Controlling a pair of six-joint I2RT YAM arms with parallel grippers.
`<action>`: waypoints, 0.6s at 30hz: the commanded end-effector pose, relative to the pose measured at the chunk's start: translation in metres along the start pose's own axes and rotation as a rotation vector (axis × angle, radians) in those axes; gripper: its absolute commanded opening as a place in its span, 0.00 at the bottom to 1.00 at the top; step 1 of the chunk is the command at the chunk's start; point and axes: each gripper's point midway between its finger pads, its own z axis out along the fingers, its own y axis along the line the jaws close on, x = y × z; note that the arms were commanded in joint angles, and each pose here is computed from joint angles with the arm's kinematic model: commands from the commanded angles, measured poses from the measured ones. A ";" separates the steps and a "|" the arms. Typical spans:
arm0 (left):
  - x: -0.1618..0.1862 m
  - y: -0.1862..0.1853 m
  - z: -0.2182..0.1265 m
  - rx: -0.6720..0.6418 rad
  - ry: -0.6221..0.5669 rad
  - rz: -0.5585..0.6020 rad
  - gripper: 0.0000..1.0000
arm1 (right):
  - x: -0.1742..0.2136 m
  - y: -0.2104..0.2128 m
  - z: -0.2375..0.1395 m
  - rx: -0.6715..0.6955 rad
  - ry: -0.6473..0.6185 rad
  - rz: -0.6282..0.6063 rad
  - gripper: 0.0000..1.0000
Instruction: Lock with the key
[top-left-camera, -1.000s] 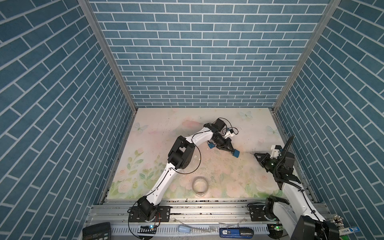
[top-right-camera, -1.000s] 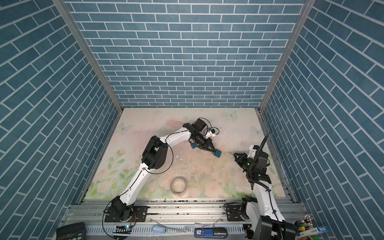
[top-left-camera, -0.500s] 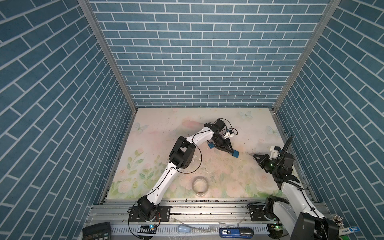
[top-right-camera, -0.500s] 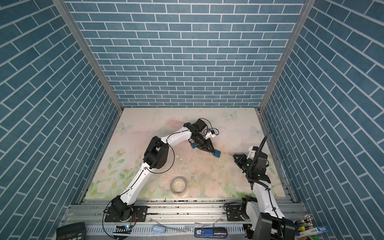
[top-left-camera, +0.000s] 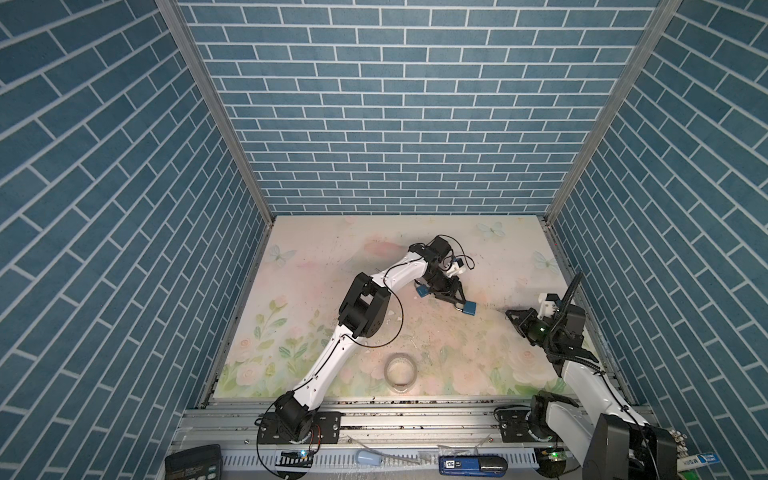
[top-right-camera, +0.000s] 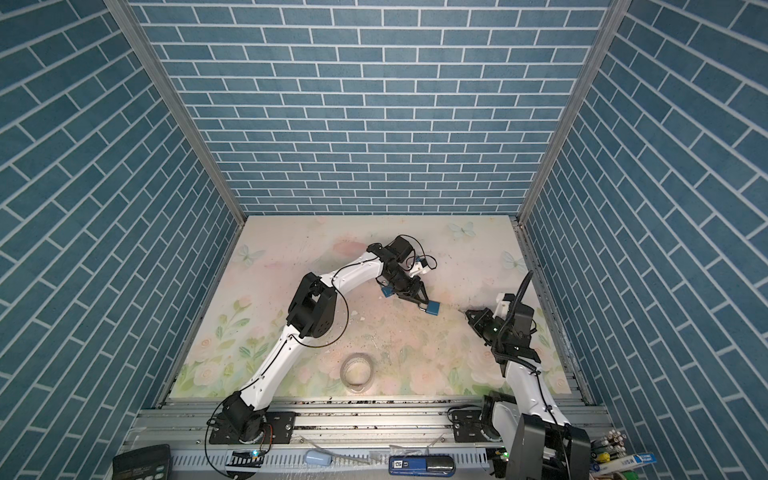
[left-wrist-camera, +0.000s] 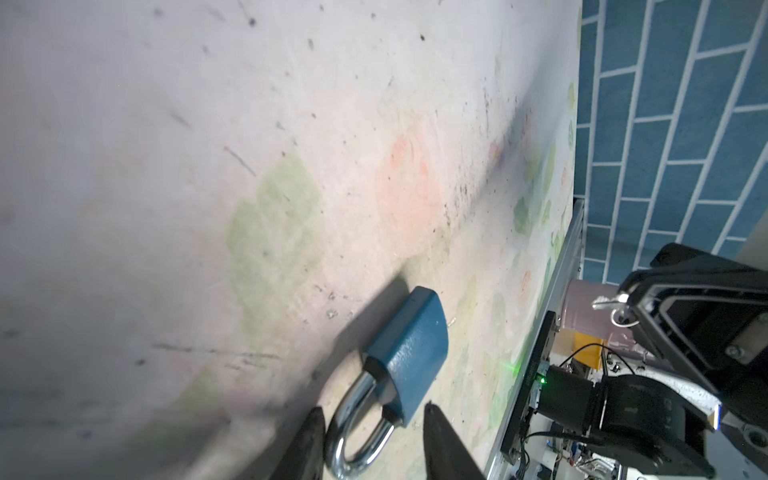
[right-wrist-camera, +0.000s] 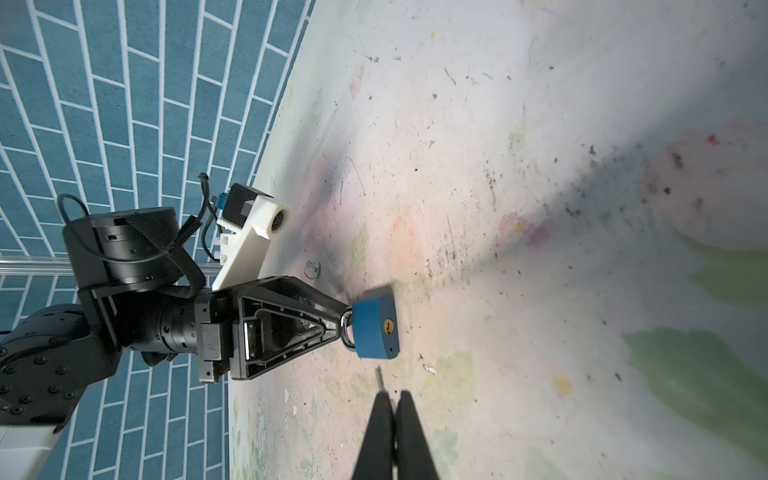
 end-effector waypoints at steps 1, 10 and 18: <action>0.000 0.006 -0.008 -0.090 -0.003 0.008 0.44 | -0.005 0.005 0.000 -0.018 -0.008 -0.064 0.00; -0.013 -0.010 -0.057 -0.257 -0.087 0.082 0.46 | -0.015 0.008 0.008 0.005 0.035 -0.071 0.00; -0.015 -0.038 -0.122 -0.404 -0.198 0.156 0.46 | -0.024 0.019 0.034 0.004 0.123 -0.100 0.00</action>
